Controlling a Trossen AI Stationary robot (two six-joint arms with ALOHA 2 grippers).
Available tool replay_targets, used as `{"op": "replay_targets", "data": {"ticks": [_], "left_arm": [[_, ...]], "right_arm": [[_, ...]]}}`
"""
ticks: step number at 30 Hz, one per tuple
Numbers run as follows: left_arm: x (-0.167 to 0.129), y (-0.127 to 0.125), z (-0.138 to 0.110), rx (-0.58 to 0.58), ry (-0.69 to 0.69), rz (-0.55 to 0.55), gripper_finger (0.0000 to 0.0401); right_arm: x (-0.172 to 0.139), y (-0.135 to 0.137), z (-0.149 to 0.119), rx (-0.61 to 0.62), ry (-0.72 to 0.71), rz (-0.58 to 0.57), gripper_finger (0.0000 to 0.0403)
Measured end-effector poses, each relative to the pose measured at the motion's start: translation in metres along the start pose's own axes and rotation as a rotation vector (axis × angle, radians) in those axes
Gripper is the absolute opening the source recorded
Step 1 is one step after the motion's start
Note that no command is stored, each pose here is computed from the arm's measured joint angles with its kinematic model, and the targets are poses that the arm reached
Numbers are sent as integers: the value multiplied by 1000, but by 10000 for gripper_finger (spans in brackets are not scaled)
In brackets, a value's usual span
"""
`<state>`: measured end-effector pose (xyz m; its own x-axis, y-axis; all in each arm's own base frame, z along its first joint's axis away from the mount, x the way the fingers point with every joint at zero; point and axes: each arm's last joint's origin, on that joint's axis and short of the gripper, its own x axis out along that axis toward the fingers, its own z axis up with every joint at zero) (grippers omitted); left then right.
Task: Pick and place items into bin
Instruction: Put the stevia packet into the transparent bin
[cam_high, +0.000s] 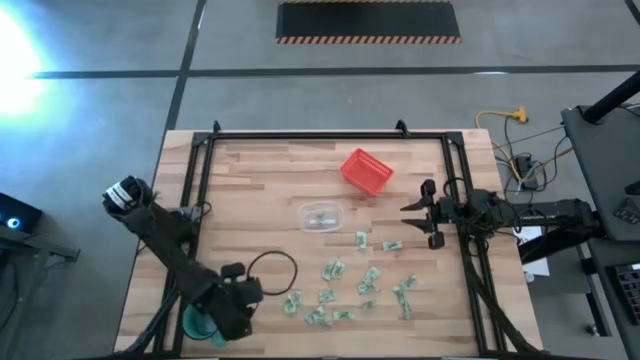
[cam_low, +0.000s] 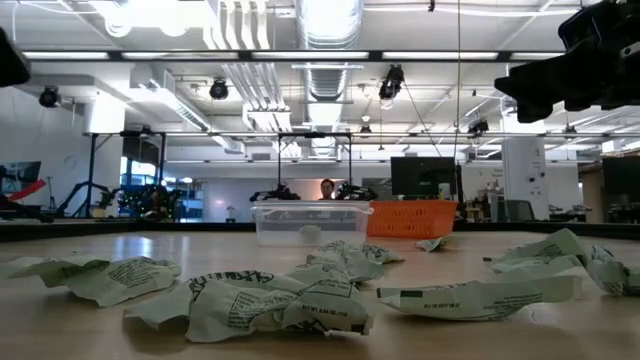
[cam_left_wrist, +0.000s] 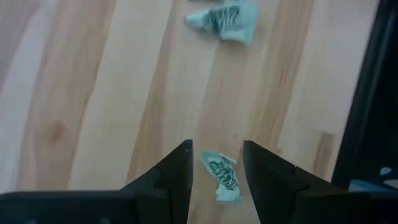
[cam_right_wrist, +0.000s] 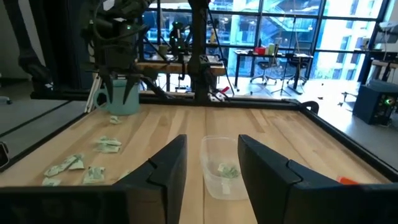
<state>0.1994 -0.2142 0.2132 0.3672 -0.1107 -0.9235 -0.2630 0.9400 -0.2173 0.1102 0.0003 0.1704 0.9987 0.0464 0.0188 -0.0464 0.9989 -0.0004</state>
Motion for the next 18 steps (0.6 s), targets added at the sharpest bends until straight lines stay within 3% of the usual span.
{"op": "replay_targets", "data": {"ticks": [18], "left_arm": [[44,-25,-4,-95,203,5,122]], "right_arm": [[1,0,-2,10,21,0,133]]}}
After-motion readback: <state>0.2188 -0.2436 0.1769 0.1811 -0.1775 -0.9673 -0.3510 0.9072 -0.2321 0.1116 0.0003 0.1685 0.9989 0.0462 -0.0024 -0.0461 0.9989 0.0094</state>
